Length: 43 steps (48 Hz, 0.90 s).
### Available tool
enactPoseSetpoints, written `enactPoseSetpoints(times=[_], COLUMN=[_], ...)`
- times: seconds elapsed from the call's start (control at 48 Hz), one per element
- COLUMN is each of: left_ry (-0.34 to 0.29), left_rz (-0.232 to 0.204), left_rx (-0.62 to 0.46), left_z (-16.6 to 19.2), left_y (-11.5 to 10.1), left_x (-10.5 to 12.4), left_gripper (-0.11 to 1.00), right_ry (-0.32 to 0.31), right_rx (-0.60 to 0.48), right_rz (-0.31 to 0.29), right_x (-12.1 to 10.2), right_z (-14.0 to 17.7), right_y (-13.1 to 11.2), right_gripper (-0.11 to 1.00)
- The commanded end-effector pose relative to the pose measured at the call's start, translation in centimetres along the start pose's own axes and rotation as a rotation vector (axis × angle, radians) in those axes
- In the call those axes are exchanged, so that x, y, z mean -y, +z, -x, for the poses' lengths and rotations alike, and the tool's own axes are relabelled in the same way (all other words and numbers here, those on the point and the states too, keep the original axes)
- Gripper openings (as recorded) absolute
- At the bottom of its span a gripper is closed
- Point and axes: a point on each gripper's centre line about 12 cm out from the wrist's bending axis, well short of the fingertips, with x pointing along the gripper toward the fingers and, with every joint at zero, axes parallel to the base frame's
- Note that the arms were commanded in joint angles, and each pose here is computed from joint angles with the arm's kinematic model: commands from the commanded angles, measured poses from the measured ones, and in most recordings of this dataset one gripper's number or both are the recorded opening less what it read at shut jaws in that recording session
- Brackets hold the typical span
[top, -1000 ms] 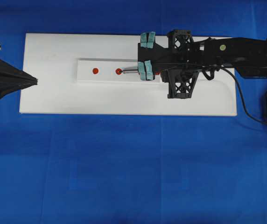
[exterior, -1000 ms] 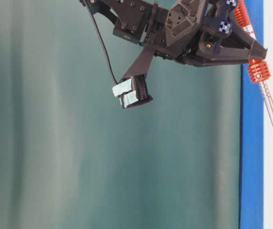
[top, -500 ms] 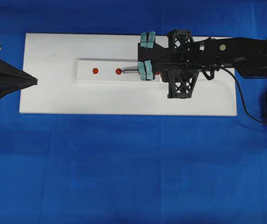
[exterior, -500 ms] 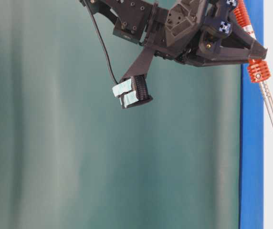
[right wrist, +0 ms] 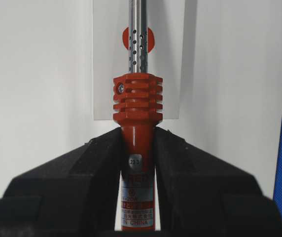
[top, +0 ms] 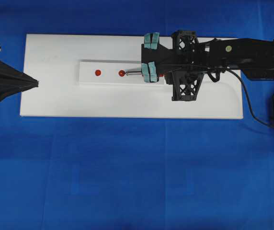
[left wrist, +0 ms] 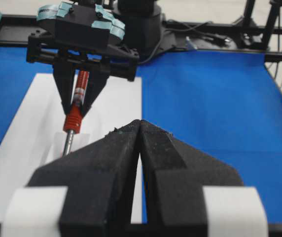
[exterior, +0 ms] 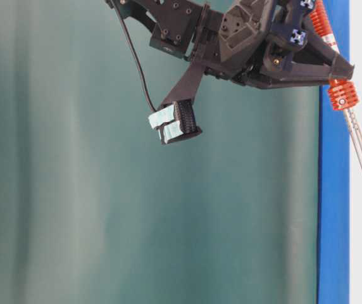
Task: Touch the tip of the soldering iron to the mark.
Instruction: 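Raise the iron and shift it right above the strip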
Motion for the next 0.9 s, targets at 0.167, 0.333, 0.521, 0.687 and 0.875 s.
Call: enactPoseSetpoints(times=[0.167, 0.333, 0.521, 0.687, 0.875], left_ry=[-0.002, -0.002, -0.001, -0.002, -0.002], left_rz=[-0.001, -0.001, -0.001, 0.000, -0.001], left_rx=[0.009, 0.009, 0.009, 0.009, 0.009], left_z=[-0.2, -0.2, -0.2, -0.2, -0.2], left_y=[0.4, 0.4, 0.4, 0.4, 0.4], left_x=[0.0, 0.0, 0.0, 0.0, 0.0], left_gripper=[0.00, 0.00, 0.00, 0.00, 0.00], right_ry=[0.000, 0.001, -0.002, -0.008, -0.025], right_rx=[0.035, 0.037, 0.047, 0.113, 0.200], right_rz=[-0.002, 0.000, -0.001, -0.007, -0.014], right_x=[0.1, 0.1, 0.2, 0.5, 1.1], right_z=[0.6, 0.6, 1.3, 4.1, 8.1], right_y=[0.6, 0.6, 0.8, 1.6, 2.8], right_gripper=[0.06, 0.06, 0.06, 0.06, 0.06])
